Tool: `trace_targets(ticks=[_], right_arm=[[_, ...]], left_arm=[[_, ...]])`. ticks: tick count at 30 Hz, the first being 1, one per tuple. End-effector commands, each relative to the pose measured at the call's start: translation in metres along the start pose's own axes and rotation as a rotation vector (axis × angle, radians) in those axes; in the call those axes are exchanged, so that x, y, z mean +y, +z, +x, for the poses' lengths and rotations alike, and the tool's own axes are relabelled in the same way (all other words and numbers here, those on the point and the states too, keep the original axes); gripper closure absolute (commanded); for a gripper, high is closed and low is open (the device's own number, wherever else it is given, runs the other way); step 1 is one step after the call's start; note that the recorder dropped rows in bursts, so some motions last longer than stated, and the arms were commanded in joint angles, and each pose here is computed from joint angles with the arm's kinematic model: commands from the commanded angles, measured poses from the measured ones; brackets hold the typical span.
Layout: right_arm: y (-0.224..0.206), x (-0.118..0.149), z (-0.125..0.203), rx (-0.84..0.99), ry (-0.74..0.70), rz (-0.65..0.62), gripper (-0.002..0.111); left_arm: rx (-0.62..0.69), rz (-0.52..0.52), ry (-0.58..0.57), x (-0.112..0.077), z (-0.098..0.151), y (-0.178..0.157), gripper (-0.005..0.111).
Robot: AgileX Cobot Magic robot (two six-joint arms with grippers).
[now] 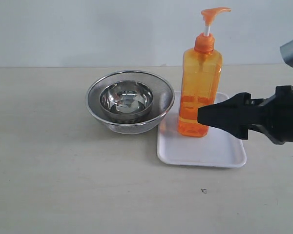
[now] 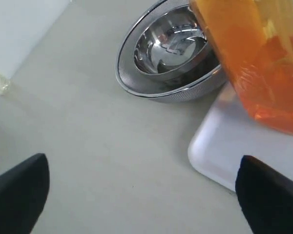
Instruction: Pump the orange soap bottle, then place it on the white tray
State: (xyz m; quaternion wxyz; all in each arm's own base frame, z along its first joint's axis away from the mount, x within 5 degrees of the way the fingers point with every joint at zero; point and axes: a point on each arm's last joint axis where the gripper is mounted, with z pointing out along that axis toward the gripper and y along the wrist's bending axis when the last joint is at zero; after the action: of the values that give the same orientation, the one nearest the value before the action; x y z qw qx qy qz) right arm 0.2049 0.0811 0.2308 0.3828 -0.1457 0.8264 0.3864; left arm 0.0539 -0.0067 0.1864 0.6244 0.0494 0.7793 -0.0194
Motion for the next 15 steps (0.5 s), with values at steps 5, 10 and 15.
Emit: trace_targets(ticks=[5, 10, 15], right_arm=[[-0.042, 0.034, 0.018, -0.039, -0.335, 0.053, 0.015], [-0.078, 0.05, 0.045, -0.243, -0.442, 0.209, 0.015], [-0.103, 0.062, 0.07, -0.428, -0.537, 0.275, 0.015]], left_arm=[[0.0, -0.004, 0.007, 0.0, 0.001, 0.0, 0.102], [0.0, -0.004, 0.007, 0.0, 0.001, 0.0, 0.102], [0.0, -0.004, 0.007, 0.0, 0.001, 0.0, 0.102]])
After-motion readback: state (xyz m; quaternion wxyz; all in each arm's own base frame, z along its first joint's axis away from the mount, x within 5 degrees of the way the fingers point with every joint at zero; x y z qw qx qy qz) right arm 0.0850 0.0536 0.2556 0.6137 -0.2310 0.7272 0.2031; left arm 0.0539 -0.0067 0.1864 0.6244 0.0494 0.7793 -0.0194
